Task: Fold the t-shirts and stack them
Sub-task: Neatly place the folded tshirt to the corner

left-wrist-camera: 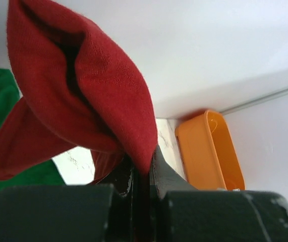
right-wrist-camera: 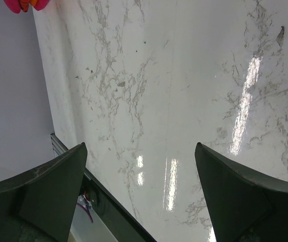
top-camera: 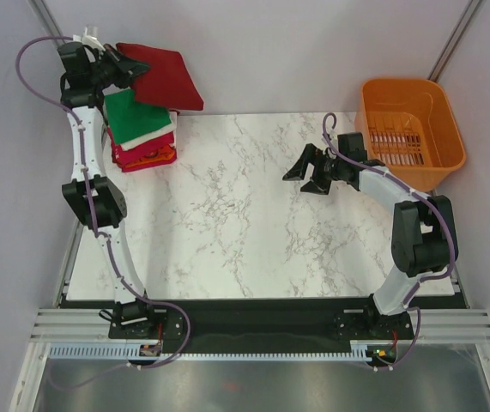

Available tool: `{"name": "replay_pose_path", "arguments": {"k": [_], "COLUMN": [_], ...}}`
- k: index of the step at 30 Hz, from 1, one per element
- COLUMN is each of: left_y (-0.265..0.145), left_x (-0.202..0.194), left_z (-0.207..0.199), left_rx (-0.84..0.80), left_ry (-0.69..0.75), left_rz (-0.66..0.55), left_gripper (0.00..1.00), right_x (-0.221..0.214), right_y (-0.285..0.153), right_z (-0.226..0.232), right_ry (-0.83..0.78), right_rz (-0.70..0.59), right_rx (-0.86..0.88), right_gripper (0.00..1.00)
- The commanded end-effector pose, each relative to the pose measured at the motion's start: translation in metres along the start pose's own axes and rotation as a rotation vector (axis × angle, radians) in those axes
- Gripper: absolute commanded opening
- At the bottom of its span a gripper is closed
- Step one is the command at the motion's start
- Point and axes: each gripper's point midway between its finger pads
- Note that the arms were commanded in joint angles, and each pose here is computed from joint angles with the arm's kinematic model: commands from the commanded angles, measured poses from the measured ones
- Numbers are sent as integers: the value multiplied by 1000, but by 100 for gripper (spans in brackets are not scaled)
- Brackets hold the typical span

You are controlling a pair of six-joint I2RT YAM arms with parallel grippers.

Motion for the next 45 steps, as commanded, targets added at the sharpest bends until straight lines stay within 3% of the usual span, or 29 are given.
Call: {"name": "replay_pose_path", "arguments": {"k": [1, 9, 15, 28, 35, 39, 42, 43, 44, 45], "left_y": [-45, -69, -74, -109, -98, -78, -68, -67, -67, -67], "left_x": [40, 57, 41, 42, 11, -12, -17, -18, -18, -17], "left_z": [-81, -67, -16, 53, 121, 140, 145, 151, 154, 156], "left_rx": [-170, -145, -49, 167, 291, 215, 195, 206, 218, 239], "left_ry": [79, 86, 27, -52, -114, -168, -166, -166, -164, -161], "left_rz": [-82, -104, -64, -79, -15, 82, 107, 105, 101, 91], "left_gripper": [2, 2, 2, 2, 32, 44, 66, 86, 97, 100], "right_x": [8, 7, 6, 0, -2, -3, -3, -3, -4, -4], "right_y": [-7, -7, -6, 1, 3, 5, 6, 6, 6, 6], "right_z": [17, 17, 17, 15, 15, 14, 15, 13, 14, 15], "right_ry": [-38, -35, -33, -29, -31, -30, -34, -30, -32, -35], "right_rz": [-35, -36, -30, -9, -5, -1, 1, 0, 3, 3], "right_rx": [48, 52, 55, 53, 52, 50, 51, 48, 50, 51], "right_gripper": [96, 97, 97, 97, 97, 97, 97, 97, 97, 97]}}
Point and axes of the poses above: each gripper's point midway between its finger pads, its own y axis out along the fingers, its own z axis along the line the jaws close on, x = y × z, and after that the axes turned 5 degrees about -y, right-handed
